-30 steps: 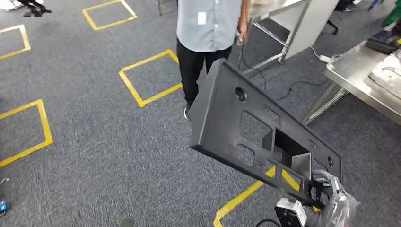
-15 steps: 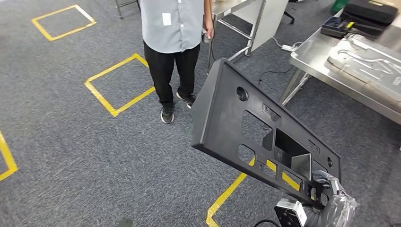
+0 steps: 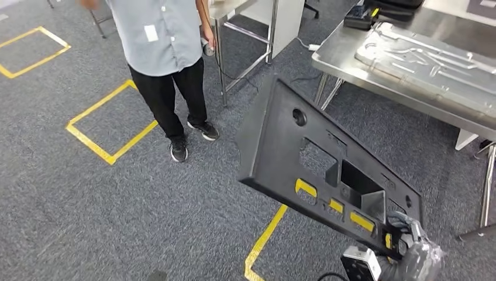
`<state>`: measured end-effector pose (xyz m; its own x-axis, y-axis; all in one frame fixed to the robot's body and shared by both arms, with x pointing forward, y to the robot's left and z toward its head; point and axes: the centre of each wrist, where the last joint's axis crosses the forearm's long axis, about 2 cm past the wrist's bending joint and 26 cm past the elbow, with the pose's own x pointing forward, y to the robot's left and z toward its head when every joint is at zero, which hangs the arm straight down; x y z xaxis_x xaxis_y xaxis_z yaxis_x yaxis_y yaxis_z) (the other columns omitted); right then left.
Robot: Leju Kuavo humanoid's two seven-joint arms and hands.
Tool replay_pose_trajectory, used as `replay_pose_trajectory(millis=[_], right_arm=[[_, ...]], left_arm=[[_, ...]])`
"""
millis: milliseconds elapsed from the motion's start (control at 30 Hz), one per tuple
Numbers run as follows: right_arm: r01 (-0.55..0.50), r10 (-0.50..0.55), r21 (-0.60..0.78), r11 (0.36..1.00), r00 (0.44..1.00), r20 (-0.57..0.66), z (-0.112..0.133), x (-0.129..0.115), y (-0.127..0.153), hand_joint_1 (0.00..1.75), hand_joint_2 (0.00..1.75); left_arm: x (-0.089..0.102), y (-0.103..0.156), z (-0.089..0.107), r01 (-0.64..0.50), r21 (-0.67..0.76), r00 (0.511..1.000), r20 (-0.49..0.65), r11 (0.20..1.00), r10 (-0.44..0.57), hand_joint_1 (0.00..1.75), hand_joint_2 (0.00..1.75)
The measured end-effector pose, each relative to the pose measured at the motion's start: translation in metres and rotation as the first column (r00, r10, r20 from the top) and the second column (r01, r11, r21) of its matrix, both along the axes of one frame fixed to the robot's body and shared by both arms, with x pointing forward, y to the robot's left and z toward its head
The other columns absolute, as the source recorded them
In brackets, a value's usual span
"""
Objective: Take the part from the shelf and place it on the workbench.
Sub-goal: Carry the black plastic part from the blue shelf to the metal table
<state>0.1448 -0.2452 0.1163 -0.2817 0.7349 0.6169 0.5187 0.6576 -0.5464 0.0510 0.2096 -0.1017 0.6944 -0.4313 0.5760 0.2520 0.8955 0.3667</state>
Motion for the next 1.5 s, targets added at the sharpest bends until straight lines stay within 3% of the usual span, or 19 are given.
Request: replay_pose_trajectory(millis=[1500], right_arm=[[0.004, -0.004, -0.001, 1.000, 1.000, -0.010, -0.0010, -0.0001, -0.0008, 1.75, 1.75]], left_arm=[[-0.0007, 0.0012, -0.0004, 0.008, -0.016, 1.000, 0.013, 1.000, -0.008, 0.00, 1.75]])
